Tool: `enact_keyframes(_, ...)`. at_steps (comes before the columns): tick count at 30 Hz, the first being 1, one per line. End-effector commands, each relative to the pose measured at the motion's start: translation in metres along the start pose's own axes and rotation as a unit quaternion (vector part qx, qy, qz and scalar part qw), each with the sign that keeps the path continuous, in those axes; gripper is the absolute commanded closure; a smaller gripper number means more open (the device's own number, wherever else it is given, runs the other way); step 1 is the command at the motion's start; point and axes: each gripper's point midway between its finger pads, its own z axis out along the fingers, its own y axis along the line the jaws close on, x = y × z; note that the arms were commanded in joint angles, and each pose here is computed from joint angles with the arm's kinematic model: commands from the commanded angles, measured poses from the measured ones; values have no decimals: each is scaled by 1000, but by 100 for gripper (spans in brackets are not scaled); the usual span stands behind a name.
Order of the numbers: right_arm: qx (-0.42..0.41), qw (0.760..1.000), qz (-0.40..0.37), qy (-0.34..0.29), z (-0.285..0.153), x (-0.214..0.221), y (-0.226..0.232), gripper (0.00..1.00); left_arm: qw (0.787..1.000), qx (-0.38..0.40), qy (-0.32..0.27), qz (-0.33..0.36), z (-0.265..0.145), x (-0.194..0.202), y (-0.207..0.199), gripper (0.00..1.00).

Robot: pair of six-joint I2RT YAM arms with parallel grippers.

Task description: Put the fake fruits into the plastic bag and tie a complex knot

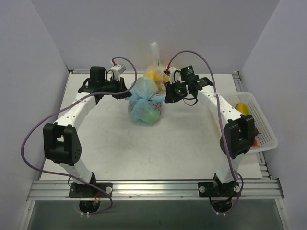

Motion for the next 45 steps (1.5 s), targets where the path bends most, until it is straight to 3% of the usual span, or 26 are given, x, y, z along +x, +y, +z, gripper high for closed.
enact_keyframes(1, -3, 999, -31, -44, -39, -16, 8, 100, 996, 17, -61, 56, -22, -37, -24, 100)
enact_keyframes(9, -2, 993, -11, -118, -94, -57, 7, 100, 993, 52, -55, 95, -45, -32, -67, 100)
enact_keyframes(19, -15, 1000, 12, -16, -62, 29, 5, 100, 994, 54, 38, 82, -3, 40, -72, 100)
enact_keyframes(24, -43, 999, 18, 13, -72, 58, 23, 94, 993, 58, 62, 80, -7, 54, -78, 91)
enact_keyframes(27, -52, 998, 20, 13, -84, 61, 30, 65, 993, 54, 63, 80, -16, 47, -83, 64)
enact_keyframes(28, -52, 998, 22, 9, -89, 60, 30, 47, 994, 44, 65, 77, -22, 45, -82, 56)
enact_keyframes(29, -50, 998, 23, 1, -97, 57, 32, 37, 995, 37, 62, 74, -26, 40, -81, 16)
enact_keyframes(31, -43, 998, 30, -23, -112, 46, 26, 18, 996, 21, 59, 62, -43, 26, -77, 2)
enact_keyframes(34, -13, 997, 44, -65, -146, 30, 12, 1, 998, 15, 53, 21, -69, 9, -72, 3)
enact_keyframes(40, 42, 987, 110, -112, -206, 33, -19, 0, 997, -45, 33, -49, -125, -5, -27, 3)
enact_keyframes(45, 106, 971, 195, -87, -236, 79, -52, 0, 985, -134, 29, -109, -161, 6, 18, 2)
